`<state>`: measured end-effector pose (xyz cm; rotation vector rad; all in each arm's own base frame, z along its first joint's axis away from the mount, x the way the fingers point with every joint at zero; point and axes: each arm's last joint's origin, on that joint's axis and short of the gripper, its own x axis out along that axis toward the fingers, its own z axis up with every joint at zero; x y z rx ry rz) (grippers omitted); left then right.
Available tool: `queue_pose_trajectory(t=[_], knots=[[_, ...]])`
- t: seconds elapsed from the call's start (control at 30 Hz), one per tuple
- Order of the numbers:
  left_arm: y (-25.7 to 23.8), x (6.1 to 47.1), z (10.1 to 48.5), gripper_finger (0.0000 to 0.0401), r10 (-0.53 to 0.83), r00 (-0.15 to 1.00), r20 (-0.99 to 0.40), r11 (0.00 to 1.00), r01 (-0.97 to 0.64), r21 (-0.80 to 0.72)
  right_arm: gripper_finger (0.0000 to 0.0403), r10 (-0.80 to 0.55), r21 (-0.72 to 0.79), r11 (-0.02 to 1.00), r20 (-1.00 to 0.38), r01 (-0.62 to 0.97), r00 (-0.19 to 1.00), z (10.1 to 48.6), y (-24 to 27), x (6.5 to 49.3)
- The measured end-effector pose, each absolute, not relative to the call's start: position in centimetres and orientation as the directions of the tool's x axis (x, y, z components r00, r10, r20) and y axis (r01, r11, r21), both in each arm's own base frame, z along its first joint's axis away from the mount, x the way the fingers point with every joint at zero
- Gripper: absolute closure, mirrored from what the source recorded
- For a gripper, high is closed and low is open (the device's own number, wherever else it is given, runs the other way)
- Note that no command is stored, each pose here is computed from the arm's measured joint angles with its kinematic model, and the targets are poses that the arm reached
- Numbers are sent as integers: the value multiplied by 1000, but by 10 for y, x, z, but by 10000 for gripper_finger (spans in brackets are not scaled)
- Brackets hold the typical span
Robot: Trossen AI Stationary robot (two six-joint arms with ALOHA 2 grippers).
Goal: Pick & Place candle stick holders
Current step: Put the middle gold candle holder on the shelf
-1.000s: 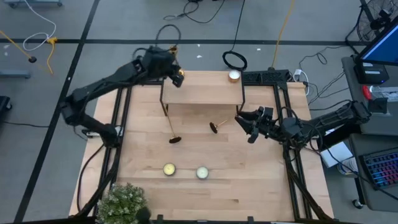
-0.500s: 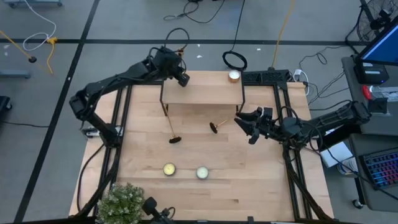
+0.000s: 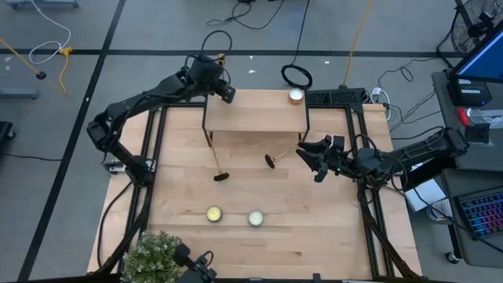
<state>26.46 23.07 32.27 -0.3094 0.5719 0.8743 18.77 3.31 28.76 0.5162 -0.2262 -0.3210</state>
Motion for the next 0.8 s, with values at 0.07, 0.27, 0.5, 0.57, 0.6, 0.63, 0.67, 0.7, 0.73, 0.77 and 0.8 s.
queue_pose_trajectory(t=[0.07,0.27,0.5,0.57,0.6,0.63,0.67,0.7,0.73,0.77,0.8], knots=[[231,264,320,378,635,493,-595,599,-800,-23,232,-355,516,822,131,242,926,288,33,188],[231,262,314,384,632,485,-604,598,-801,-16,232,-355,516,822,130,242,926,288,33,188],[231,260,296,380,636,454,-624,572,-820,-14,232,-355,516,822,130,242,926,288,33,188],[232,260,295,382,637,457,-621,572,-820,-17,232,-355,516,822,130,242,926,288,33,188],[232,260,295,384,638,458,-619,573,-819,-15,232,-355,516,822,130,242,926,288,33,188],[232,260,295,384,640,459,-617,575,-818,-13,232,-355,516,822,130,242,926,288,33,188],[232,260,295,384,640,460,-615,575,-818,-13,232,-355,516,822,130,242,926,288,33,188],[232,260,295,384,642,461,-613,575,-818,-13,232,-355,516,822,130,242,926,288,33,188],[232,260,295,384,643,463,-609,576,-818,-14,232,-355,515,822,130,242,926,288,33,188],[232,260,296,384,645,465,-606,576,-817,-15,232,-355,515,822,130,242,926,288,33,188],[232,259,297,384,647,465,-605,576,-818,-13,232,-355,515,822,130,242,926,288,33,188]])
